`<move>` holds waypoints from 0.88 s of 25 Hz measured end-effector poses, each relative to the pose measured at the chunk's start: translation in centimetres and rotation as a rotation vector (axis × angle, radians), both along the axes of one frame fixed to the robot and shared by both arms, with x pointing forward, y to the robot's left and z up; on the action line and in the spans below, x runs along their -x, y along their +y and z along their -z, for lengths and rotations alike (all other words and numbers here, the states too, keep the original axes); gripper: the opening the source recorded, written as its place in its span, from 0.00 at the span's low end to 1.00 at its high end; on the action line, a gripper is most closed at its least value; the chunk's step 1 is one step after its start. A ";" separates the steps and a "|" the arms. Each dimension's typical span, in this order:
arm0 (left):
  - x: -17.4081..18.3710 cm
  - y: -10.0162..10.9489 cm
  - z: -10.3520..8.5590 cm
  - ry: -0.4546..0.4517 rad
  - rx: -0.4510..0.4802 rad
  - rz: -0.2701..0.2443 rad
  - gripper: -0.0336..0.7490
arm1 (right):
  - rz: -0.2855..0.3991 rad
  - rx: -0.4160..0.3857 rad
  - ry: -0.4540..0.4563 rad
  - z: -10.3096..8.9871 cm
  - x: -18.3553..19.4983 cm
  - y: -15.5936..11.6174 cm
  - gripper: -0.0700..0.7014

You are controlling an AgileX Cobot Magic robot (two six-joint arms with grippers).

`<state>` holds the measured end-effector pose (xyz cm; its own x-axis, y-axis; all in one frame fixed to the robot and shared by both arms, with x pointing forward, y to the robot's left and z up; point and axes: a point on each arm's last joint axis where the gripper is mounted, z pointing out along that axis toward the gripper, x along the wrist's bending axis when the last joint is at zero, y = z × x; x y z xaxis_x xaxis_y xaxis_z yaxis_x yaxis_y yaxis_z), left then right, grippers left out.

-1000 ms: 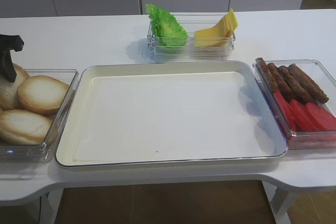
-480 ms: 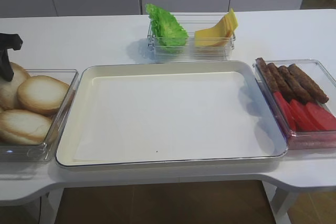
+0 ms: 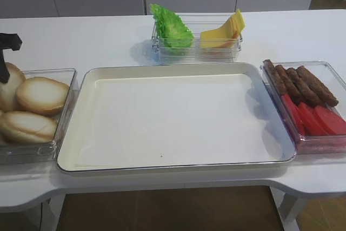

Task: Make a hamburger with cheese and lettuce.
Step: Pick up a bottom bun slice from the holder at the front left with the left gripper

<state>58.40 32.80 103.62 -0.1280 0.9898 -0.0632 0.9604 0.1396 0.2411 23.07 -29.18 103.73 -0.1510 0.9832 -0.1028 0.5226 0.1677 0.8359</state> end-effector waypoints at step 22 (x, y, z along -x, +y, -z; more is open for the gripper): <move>1.5 -0.1 -3.3 -0.084 -0.018 0.023 0.19 | 0.000 0.000 0.000 0.0 0.0 0.0 0.34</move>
<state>56.87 32.69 106.95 -0.1000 0.9935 -0.0546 0.9397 0.1123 0.3229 23.07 -29.18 103.73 -0.1510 0.9832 -0.1028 0.5226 0.1677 0.8359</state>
